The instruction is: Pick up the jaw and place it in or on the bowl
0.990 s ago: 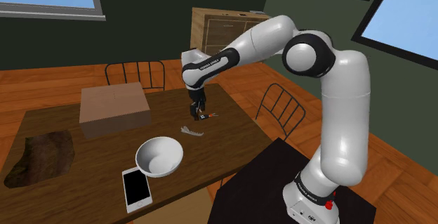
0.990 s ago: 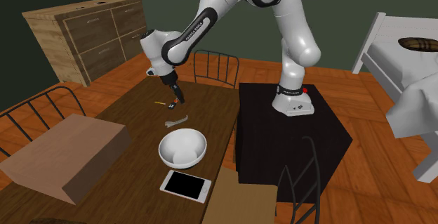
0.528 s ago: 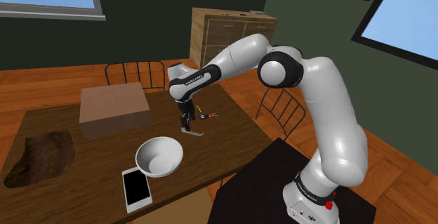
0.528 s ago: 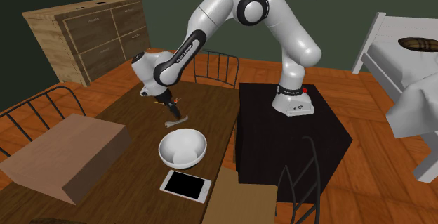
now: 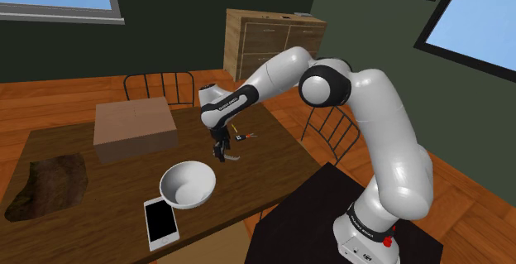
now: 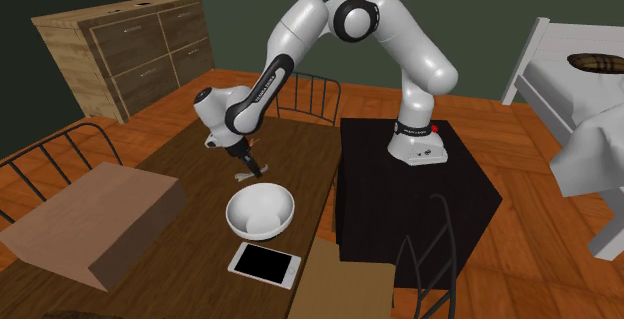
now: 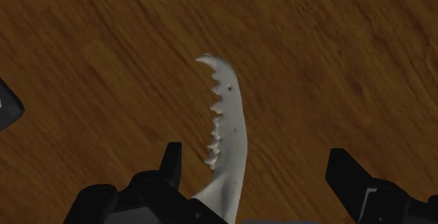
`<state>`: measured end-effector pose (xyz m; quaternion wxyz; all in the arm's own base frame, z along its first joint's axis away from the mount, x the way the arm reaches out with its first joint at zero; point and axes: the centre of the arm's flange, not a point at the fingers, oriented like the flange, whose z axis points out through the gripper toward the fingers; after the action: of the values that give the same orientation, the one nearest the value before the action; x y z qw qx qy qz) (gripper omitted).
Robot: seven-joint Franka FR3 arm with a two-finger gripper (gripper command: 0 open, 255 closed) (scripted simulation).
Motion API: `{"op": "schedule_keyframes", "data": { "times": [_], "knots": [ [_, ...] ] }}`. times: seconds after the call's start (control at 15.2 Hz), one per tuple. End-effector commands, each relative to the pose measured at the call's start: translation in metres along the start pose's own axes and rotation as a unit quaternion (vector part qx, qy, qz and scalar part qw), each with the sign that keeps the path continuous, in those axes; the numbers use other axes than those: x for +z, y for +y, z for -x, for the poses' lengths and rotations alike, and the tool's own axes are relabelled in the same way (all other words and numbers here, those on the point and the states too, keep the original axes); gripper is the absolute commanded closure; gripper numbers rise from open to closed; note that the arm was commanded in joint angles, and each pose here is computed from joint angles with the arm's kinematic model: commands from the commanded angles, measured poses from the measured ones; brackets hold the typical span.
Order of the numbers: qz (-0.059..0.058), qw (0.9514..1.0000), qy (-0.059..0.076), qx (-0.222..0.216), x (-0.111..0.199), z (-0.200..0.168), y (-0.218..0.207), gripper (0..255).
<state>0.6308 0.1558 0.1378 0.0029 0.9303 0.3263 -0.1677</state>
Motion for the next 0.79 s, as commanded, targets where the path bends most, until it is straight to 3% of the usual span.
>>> {"op": "schedule_keyframes", "data": {
  "times": [0.0, 0.4, 0.46, 0.73],
  "knots": [
    [0.0, 1.0, 0.0, 0.0, 0.0023, -0.0004, 0.0, 0],
    [0.0, 1.0, 0.0, 0.0, 0.0023, -0.0003, 0.0, 0],
    [0.0, 1.0, 0.0, 0.0, 0.0023, -0.0003, 0.0, 255],
    [0.0, 1.0, 0.0, 0.0, 0.0026, -0.0003, 0.0, 255]
  ]
}}
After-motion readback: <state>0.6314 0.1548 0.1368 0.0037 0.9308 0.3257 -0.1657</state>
